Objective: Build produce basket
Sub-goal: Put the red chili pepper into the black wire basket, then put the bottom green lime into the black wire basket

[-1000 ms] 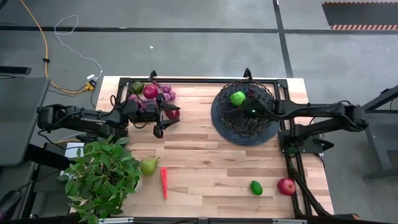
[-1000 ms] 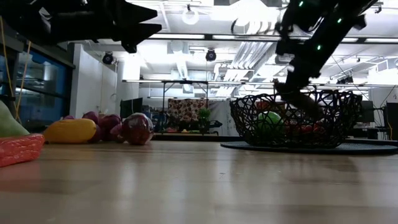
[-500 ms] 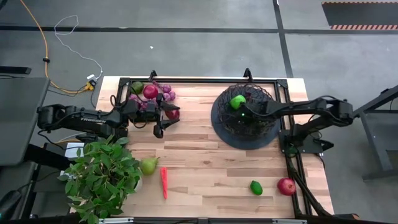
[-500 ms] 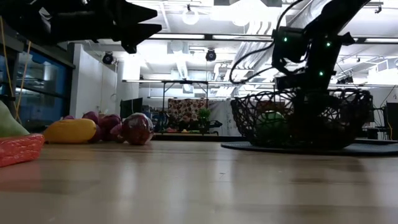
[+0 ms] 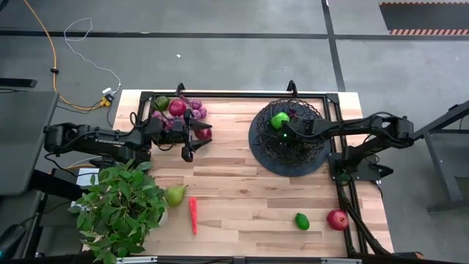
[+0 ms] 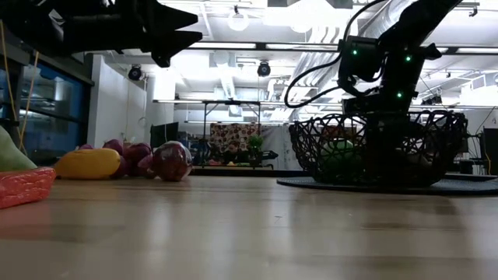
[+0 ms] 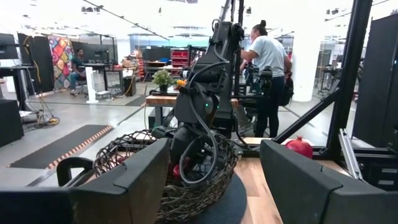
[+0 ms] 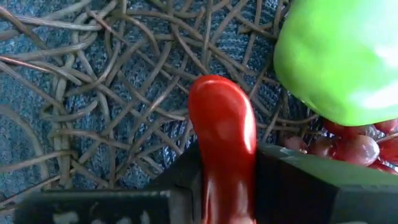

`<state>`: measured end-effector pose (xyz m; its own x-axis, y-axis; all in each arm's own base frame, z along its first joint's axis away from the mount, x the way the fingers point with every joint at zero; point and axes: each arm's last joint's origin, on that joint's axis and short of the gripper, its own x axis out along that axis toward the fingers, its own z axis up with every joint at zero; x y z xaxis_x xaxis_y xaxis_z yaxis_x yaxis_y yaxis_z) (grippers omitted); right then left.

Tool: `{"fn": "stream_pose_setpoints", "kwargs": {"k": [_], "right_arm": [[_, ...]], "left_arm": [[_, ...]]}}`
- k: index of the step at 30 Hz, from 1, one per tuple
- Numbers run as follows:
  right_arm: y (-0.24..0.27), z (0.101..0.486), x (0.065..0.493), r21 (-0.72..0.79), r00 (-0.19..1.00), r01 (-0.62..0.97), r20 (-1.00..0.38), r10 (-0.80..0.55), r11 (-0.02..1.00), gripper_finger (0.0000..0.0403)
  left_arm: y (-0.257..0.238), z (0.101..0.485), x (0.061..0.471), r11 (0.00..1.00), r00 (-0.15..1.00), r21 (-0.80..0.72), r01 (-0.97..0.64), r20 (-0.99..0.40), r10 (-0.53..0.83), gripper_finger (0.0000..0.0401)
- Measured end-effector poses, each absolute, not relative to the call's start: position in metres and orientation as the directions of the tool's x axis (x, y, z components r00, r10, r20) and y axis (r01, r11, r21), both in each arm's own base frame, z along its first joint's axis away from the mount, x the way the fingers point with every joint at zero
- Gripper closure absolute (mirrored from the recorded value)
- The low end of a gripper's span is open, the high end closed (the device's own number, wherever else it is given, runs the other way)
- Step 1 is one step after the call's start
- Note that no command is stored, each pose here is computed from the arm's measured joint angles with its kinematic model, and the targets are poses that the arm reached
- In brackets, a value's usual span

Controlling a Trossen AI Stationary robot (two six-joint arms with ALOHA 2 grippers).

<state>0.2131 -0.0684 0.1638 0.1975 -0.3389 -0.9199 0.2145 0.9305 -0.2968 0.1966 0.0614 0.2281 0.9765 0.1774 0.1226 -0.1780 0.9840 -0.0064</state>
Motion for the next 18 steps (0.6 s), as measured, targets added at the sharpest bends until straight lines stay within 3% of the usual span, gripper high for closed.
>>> {"fn": "stream_pose_setpoints", "kwargs": {"k": [11, 14, 18], "right_arm": [[-0.07, 0.182, 0.218, -0.312, 0.165, 0.242, -0.92, -0.356, 0.919, 0.0205], [-0.072, 0.195, 0.224, -0.313, 0.183, 0.261, -0.913, -0.365, 0.913, 0.0192], [-0.073, 0.209, 0.23, -0.306, 0.306, 0.251, -0.875, -0.375, 0.918, 0.019]], "left_arm": [[0.061, 0.228, 0.197, 0.984, 0.976, -0.016, -0.177, 0.123, 0.177, 0.016], [0.061, 0.228, 0.197, 0.984, 0.976, -0.016, -0.177, 0.123, 0.177, 0.016], [0.061, 0.228, 0.197, 0.984, 0.977, -0.016, -0.176, 0.122, 0.177, 0.016]]}}
